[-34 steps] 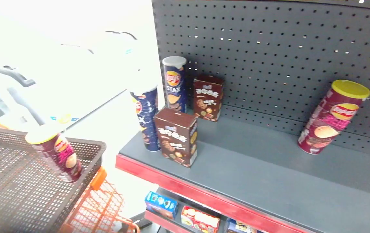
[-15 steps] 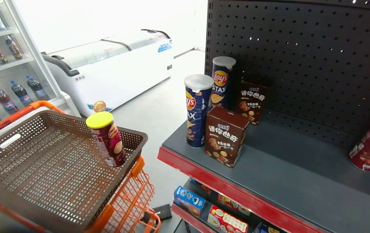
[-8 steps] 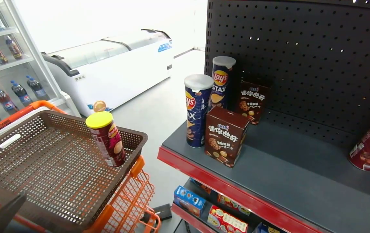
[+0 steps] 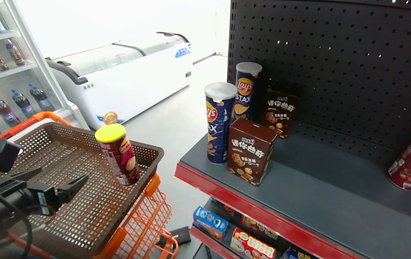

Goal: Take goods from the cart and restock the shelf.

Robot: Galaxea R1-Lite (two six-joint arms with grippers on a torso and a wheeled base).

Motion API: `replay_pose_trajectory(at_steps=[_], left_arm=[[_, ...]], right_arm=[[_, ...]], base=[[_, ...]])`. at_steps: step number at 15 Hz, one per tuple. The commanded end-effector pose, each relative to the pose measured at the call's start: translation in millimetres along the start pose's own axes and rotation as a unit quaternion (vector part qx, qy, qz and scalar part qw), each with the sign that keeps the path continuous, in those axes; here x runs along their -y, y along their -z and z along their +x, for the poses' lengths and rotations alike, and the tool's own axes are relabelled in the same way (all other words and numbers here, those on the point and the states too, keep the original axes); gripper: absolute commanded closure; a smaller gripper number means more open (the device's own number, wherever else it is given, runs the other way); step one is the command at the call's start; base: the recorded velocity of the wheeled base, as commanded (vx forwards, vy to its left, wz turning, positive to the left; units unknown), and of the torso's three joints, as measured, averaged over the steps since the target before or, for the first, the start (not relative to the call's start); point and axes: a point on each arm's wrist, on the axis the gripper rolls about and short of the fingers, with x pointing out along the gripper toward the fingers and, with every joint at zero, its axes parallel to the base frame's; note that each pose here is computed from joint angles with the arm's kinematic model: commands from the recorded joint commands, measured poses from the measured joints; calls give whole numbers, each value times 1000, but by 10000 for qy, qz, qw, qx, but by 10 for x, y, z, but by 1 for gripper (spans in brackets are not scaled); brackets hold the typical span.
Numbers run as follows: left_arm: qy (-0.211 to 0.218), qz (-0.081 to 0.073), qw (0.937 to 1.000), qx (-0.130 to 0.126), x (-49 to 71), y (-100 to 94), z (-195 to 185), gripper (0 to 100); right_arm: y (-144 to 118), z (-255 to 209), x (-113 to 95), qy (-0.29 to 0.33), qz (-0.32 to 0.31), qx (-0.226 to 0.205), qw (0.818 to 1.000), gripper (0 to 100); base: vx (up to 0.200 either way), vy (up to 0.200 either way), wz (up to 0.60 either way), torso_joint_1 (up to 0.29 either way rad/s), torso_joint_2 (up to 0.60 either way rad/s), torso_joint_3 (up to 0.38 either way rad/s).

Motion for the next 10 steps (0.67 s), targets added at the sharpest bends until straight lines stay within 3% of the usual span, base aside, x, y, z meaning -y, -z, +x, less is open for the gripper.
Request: replay_pose_trajectory(at_steps=[1,7,10], left_arm=[[195,-30,9988,-449,-25,256,619,0],[177,-12,9998,-39,-74,237,1302,0],[275,14,9996,50,-19,266,1493,0]], right_arm=[[0,0,0,-1,-3,1,10000,0],[0,0,0,-1,-3,1,10000,0],[0,0,0,-1,-3,1,10000,0]], base=[[0,0,0,0,0,0],[0,0,0,0,0,0],[0,0,0,0,0,0]])
